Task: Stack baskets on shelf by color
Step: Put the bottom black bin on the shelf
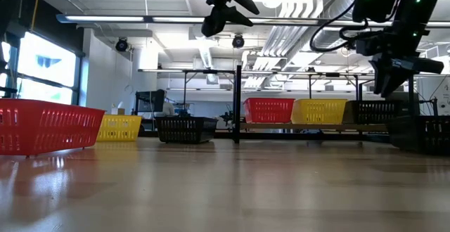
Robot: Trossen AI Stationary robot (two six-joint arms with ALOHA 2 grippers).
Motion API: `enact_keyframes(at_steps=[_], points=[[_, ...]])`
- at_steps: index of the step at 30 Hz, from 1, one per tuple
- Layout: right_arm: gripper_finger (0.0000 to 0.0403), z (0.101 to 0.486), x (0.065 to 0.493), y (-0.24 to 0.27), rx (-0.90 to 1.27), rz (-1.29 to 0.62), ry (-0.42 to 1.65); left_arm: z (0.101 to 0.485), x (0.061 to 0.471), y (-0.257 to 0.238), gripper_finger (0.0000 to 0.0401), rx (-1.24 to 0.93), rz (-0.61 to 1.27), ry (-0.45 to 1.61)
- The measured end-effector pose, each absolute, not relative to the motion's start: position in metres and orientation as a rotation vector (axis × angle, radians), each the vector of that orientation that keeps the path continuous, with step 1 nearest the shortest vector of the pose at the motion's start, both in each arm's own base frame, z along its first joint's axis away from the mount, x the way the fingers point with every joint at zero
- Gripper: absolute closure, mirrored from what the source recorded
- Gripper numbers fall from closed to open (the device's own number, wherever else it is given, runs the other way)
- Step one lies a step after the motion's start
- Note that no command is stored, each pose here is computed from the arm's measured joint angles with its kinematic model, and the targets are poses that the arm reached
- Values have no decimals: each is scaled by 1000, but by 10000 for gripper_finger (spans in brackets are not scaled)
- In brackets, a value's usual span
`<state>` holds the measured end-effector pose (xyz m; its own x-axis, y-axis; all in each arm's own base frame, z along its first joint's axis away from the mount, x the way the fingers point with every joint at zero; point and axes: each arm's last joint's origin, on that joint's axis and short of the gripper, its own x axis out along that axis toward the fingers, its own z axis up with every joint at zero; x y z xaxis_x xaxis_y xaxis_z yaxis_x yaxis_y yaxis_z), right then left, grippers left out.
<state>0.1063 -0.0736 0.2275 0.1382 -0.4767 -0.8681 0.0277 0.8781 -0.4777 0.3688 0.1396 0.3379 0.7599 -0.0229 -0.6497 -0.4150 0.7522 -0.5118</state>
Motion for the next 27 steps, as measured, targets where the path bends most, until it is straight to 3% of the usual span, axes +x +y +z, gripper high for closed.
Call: enact_keyframes(at_steps=[8, 13, 27], points=[[309, 237, 110, -73, -215, -424, 1289, 338, 369, 140, 288, -696, 233, 683], [309, 239, 110, -69, -95, -344, 1242, 340, 371, 140, 288, -687, 226, 654], [309, 223, 115, -74, 40, -452, 1436, 345, 374, 143, 288, -649, 207, 588]])
